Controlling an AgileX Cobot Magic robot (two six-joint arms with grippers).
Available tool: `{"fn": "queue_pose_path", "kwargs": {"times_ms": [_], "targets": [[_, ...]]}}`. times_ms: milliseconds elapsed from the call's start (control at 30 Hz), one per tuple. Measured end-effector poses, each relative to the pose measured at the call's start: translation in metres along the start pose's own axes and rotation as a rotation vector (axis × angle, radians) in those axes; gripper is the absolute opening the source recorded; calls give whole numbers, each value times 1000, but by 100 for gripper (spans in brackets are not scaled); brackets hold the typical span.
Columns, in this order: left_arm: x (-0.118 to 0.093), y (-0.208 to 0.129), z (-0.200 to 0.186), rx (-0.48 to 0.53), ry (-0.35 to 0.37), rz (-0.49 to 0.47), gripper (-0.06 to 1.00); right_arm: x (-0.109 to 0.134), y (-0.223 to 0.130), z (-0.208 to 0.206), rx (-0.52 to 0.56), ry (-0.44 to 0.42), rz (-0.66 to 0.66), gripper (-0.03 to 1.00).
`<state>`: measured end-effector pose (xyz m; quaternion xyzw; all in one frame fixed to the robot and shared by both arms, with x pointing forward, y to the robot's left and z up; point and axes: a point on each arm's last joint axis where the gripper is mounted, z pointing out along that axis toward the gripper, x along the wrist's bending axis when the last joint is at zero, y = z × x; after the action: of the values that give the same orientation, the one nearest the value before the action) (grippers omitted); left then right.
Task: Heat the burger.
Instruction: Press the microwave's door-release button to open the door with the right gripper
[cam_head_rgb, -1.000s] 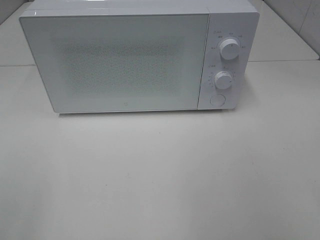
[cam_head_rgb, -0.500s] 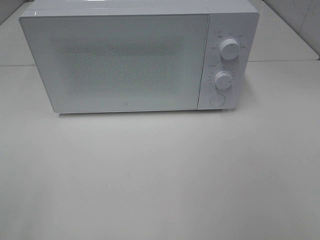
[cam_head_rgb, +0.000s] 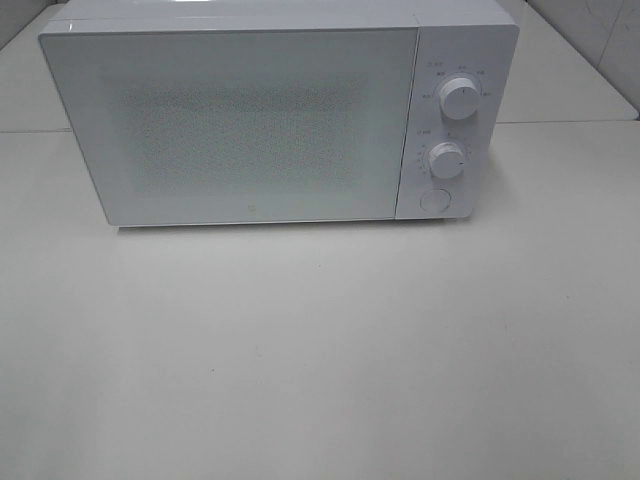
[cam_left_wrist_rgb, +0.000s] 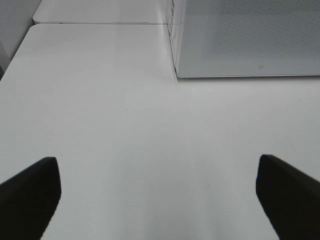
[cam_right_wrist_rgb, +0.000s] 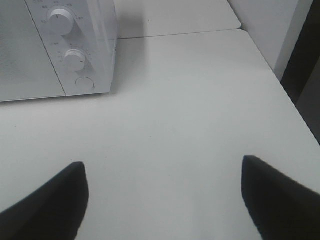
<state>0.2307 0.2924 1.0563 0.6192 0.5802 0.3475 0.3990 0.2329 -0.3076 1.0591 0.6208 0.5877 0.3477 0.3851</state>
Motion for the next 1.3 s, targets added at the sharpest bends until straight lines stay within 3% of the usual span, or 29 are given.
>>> {"fn": "queue_pose_path", "kwargs": {"times_ms": [633, 900, 1300], "targets": [[0, 0, 0, 0, 0, 0, 98, 0, -9, 5, 8, -25, 12, 77], [0, 0, 0, 0, 0, 0, 98, 1, 11, 4, -127, -14, 9, 77], [0, 0, 0, 0, 0, 0, 98, 6, 44, 40, -112, 0, -11, 76]]}}
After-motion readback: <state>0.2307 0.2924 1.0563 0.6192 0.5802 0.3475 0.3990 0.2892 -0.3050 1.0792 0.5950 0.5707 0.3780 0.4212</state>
